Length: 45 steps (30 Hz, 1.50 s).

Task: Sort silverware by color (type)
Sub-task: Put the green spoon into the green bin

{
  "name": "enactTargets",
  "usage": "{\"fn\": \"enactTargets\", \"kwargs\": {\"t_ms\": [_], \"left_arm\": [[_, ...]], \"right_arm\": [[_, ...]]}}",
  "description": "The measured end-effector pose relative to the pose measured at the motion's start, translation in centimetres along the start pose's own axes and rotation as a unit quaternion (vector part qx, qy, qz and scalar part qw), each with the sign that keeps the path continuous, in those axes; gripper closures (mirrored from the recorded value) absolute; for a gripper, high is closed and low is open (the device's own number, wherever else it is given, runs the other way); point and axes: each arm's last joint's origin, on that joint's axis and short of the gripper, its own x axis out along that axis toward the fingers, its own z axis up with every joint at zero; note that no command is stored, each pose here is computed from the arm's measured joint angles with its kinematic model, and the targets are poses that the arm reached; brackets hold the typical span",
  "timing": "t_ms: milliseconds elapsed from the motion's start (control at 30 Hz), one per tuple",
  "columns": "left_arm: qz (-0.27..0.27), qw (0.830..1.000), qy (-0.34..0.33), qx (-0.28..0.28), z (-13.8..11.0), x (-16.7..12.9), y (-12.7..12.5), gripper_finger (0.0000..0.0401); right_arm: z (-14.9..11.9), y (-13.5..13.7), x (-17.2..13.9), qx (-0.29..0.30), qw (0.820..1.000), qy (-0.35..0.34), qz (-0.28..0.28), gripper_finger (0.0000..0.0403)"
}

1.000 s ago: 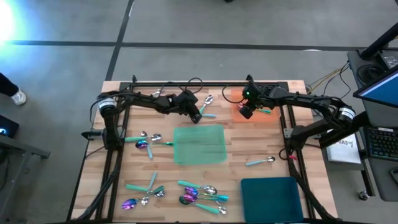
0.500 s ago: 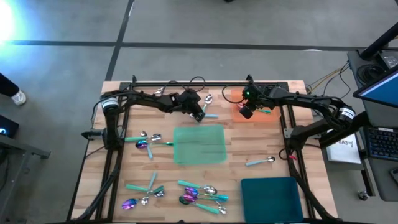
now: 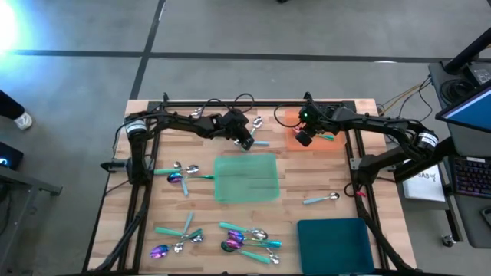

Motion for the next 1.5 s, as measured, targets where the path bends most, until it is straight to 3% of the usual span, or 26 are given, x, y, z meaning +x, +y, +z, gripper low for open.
{"fn": "enactTargets", "kwargs": {"t_ms": [333, 600, 700, 967, 1100, 1500], "left_arm": [[-0.003, 1.000, 0.003, 0.021, -0.3, 0.2, -0.6, 0.0304], [-0.009, 0.999, 0.020, 0.043, -1.0, 2.5, -1.3, 0.0303], [0.000, 0.998, 0.021, 0.052, -0.5, 3.3, -1.5, 0.0303], [0.086, 0.989, 0.085, 0.091, 0.3, 3.6, -1.8, 0.0311], [0.093, 0.986, 0.107, 0.093, 0.2, 4.2, -1.8, 0.0341], [0.087, 0.985, 0.115, 0.093, 1.1, 2.9, -2.2, 0.0341]], "right_arm": [[0.0, 0.0, 0.0, -0.001, 1.000, 0.000, 0.000, 0.0312], [0.0, 0.0, 0.0, 0.002, 1.000, 0.000, 0.000, 0.0312], [0.0, 0.0, 0.0, 0.003, 1.000, 0.000, 0.000, 0.0312], [-0.1, 0.0, 0.1, 0.002, 1.000, 0.002, 0.000, 0.0312], [-0.4, 0.1, 0.2, 0.001, 1.000, 0.006, 0.000, 0.0312], [-0.7, 0.1, 0.5, 0.000, 1.000, 0.013, 0.000, 0.0312]]}}
